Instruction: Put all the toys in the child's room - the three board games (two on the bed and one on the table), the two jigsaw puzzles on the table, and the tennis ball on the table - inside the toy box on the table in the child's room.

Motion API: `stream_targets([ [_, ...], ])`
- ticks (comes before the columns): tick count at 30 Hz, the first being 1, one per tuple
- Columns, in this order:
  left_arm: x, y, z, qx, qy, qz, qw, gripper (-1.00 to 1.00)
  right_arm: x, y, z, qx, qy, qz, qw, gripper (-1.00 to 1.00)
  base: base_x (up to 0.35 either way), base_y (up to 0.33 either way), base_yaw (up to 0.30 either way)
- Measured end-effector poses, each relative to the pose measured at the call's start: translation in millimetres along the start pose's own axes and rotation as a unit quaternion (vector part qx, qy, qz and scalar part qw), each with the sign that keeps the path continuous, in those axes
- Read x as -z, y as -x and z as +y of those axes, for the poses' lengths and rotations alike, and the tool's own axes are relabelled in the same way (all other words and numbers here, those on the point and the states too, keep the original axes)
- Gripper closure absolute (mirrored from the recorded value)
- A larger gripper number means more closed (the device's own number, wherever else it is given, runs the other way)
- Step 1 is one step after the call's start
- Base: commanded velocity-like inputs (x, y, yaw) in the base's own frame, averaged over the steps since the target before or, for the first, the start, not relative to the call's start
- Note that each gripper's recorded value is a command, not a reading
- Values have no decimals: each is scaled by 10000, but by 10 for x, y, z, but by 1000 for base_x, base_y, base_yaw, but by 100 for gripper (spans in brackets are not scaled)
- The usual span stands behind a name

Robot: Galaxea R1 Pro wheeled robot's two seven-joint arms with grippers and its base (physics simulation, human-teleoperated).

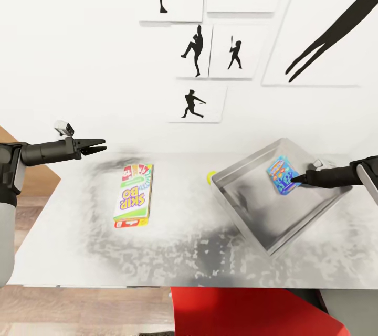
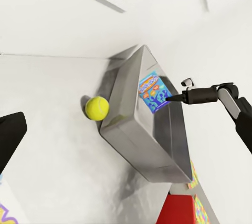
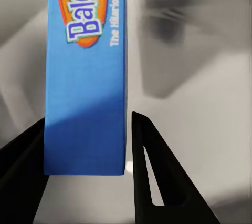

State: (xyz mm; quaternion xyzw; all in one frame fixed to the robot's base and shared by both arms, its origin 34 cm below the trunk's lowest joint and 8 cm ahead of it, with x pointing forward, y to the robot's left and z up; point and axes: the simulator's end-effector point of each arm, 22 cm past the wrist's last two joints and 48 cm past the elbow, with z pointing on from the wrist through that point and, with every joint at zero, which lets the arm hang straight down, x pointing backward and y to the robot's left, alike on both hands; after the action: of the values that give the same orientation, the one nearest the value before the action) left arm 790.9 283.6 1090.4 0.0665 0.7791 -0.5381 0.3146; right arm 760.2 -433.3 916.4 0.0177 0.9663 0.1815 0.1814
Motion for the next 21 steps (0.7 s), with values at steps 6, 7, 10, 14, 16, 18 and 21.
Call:
stream_targets([
  [6,-4,-7,14,10,3,4,10000,-100,-14,-8,-48,-3,-99,14,10000,100,0,0,0],
  [7,-4,-8,15,11,4,5,10000,-100,-18,-9,-50,-4,-109,15,9999,100,0,0,0],
  [10,-6,-10,17,11,5,7,10000,-100,-34,-13,-79,-2,-200,22,9998,100,0,0,0],
  [14,-78,-181,156,157,87,81,9998,-100,-127,-37,24,-120,-16,26,9999,100,0,0,0],
  [16,-77,-190,159,164,86,83,9998,-100,-160,-37,81,-115,41,31,9999,100,0,0,0],
  [18,-77,-193,159,167,84,85,9998,-100,-160,-41,70,-95,12,41,9999,100,0,0,0],
  [21,-69,-239,226,212,190,110,9995,-100,-204,-55,103,-207,103,33,9997,-100,0,0,0],
])
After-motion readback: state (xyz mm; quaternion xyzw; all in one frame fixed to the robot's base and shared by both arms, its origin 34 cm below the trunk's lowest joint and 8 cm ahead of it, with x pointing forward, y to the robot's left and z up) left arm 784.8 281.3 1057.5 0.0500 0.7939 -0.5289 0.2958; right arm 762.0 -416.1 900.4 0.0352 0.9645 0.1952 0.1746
